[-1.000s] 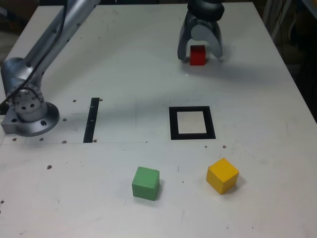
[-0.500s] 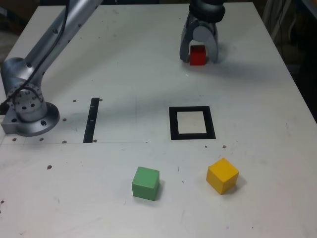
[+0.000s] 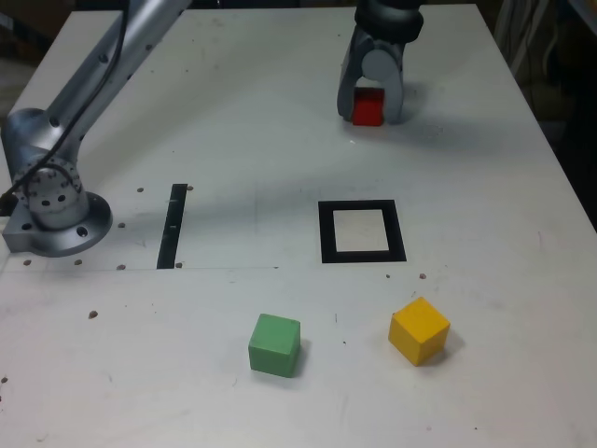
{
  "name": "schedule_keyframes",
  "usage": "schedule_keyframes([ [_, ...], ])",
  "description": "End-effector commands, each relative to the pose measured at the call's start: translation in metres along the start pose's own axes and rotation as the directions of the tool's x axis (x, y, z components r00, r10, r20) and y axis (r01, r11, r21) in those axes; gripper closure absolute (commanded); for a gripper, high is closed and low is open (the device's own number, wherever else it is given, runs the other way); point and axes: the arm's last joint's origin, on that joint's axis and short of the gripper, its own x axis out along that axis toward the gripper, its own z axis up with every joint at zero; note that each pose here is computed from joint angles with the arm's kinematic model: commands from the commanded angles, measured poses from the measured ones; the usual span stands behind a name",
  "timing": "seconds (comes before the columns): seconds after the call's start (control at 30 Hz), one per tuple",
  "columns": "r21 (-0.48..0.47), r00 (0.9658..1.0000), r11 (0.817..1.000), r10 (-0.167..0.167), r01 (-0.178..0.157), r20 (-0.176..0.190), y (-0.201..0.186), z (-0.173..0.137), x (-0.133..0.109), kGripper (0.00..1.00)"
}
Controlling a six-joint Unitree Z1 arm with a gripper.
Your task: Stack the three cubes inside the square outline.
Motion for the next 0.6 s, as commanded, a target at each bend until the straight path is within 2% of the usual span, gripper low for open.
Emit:
schedule_keyframes([
  [0.0,0.005,1.0000,1.000,-0.004,0.004,0.004,0.000,-0.001,-0.001,0.71],
  [0.17,0.001,0.9997,1.000,-0.005,0.005,0.023,-0.002,-0.003,-0.007,0.78],
  [0.3,-0.024,0.9991,1.000,-0.004,0.005,0.043,-0.014,-0.013,-0.025,0.79],
  [0.43,-0.039,0.9982,0.999,0.034,-0.032,0.049,-0.045,-0.031,-0.055,0.79],
  [0.57,-0.033,0.9962,0.997,0.069,-0.067,0.053,-0.101,-0.048,-0.082,0.79],
])
